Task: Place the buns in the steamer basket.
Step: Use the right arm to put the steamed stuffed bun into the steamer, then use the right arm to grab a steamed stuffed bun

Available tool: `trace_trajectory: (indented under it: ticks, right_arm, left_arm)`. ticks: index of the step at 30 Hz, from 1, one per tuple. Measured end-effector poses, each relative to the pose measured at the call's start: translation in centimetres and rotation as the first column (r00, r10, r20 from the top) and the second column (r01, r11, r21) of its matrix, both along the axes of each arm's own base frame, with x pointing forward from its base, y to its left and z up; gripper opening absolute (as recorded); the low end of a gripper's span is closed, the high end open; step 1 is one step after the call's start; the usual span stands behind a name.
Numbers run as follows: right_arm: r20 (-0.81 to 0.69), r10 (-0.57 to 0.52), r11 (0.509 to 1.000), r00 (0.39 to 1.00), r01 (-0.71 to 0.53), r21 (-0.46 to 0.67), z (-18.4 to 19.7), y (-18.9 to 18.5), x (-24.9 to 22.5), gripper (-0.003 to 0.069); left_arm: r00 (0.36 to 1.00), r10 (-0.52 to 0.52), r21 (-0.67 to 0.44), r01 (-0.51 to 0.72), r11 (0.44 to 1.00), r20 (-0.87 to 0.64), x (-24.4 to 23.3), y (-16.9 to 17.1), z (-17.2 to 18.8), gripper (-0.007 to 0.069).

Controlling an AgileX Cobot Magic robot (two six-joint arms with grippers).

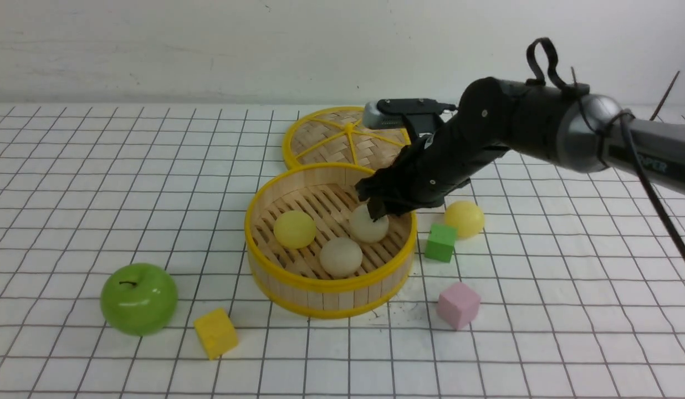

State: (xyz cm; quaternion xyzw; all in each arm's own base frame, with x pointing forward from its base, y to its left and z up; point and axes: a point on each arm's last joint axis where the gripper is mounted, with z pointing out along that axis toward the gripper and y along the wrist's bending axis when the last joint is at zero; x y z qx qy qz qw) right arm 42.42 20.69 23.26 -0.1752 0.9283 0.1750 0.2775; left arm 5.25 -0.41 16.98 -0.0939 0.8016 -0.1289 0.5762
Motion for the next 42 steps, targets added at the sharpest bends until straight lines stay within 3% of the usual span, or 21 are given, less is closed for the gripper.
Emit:
trace_trajectory:
  ticks: [3, 7, 14, 23, 31, 42]
  right_arm:
    - [0.062, 0.008, 0.998, 0.998, -0.004, -0.068, 2.4, -1.8, -0.2, 0.0413]
    - [0.131, -0.029, 0.989, 0.991, 0.048, -0.138, 4.8, -5.3, 0.1, 0.0431]
    - [0.062, -0.209, 0.969, 0.976, 0.215, -0.123, 3.4, -9.7, 1.7, 0.0400]
    - [-0.025, -0.247, 0.960, 0.969, 0.241, -0.145, -1.6, -9.7, 3.3, 0.0293]
    - [-0.037, -0.264, 0.959, 0.964, 0.258, -0.115, -3.8, -9.4, 4.1, 0.0209]
    - [-0.058, -0.301, 0.954, 0.952, 0.300, -0.020, -4.0, -8.8, 4.4, 0.0246]
  left_arm:
    - [1.000, 0.000, 0.000, 0.000, 1.000, 0.000, 0.0, 0.0, 0.0, 0.0237]
    - [1.000, 0.000, 0.000, 0.000, 1.000, 0.000, 0.0, 0.0, 0.0, 0.0237]
    - [1.000, 0.000, 0.000, 0.000, 1.000, 0.000, 0.0, 0.0, 0.0, 0.0237]
    - [1.000, 0.000, 0.000, 0.000, 1.000, 0.000, 0.0, 0.0, 0.0, 0.0237]
    - [1.000, 0.000, 0.000, 0.000, 1.000, 0.000, 0.0, 0.0, 0.0, 0.0237]
    - [1.000, 0.000, 0.000, 0.000, 1.000, 0.000, 0.0, 0.0, 0.0, 0.0237]
